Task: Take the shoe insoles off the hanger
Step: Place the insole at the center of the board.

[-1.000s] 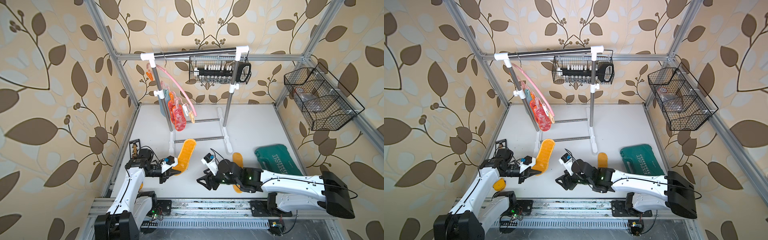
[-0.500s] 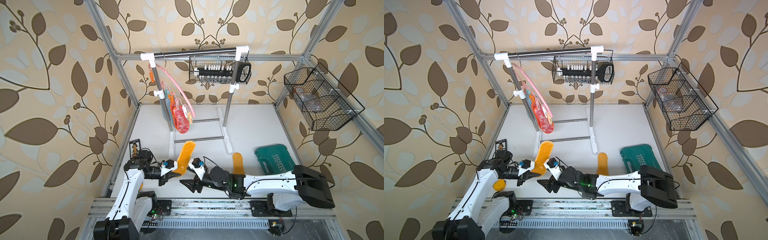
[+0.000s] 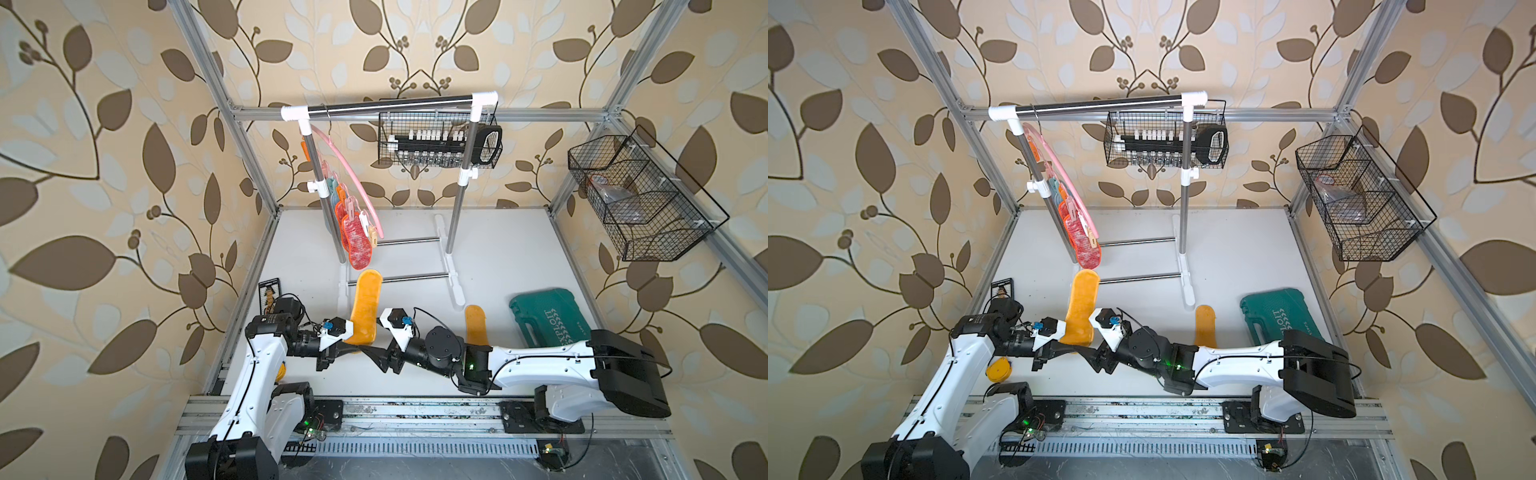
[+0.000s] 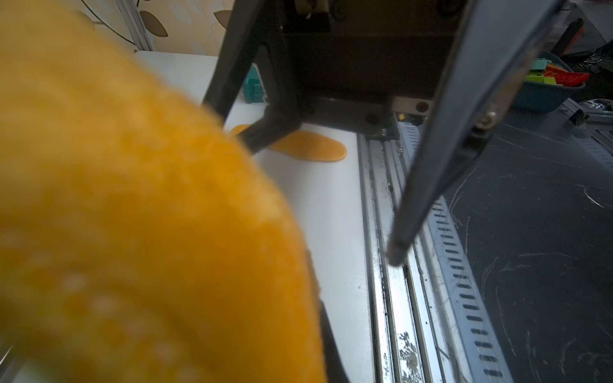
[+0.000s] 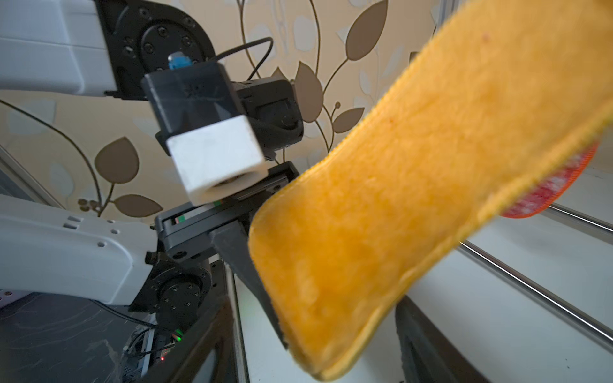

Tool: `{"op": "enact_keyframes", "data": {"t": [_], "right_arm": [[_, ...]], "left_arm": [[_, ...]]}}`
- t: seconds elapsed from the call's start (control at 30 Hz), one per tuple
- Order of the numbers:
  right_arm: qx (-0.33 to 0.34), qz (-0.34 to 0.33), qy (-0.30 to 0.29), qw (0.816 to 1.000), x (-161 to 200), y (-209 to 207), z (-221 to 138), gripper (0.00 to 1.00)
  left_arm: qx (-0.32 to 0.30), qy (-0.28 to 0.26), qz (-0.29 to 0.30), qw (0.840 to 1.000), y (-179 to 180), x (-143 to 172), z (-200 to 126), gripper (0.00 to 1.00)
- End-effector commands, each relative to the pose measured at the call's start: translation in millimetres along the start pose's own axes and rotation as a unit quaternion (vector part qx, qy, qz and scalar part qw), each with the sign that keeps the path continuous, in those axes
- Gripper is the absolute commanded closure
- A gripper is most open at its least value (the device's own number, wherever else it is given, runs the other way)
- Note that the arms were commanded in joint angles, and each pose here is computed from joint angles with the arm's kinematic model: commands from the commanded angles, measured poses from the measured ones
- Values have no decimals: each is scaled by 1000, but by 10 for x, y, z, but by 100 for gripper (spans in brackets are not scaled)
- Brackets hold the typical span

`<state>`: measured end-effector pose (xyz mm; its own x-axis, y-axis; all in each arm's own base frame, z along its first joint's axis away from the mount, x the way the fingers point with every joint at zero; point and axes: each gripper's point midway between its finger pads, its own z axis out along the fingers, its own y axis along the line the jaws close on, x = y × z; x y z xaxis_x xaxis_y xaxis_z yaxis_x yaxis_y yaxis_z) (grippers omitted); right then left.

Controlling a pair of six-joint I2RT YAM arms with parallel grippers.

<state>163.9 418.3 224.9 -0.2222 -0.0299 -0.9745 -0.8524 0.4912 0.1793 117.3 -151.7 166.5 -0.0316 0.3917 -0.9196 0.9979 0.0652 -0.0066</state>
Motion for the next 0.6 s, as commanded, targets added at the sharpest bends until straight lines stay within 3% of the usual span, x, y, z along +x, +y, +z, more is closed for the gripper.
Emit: {"op": "enact_keyframes", "data": {"t": [0.0,0.3,0.4,0.57], "right_arm": [[4,12,-10,1000,-139,-73,-62,24],[-86,22,-27,996,-334,264,-36,28],[-106,17,-23,994,-388,353,-19,35],[-86,14,-26,996,-376,277,4,59]], "left_arm": [[9,-24,12,1000,-59,-168,-25,100],[11,-26,10,1000,-68,-178,-27,100],[11,-26,10,1000,-74,-177,-27,100],[11,-26,9,1000,-82,-182,-29,100]]}}
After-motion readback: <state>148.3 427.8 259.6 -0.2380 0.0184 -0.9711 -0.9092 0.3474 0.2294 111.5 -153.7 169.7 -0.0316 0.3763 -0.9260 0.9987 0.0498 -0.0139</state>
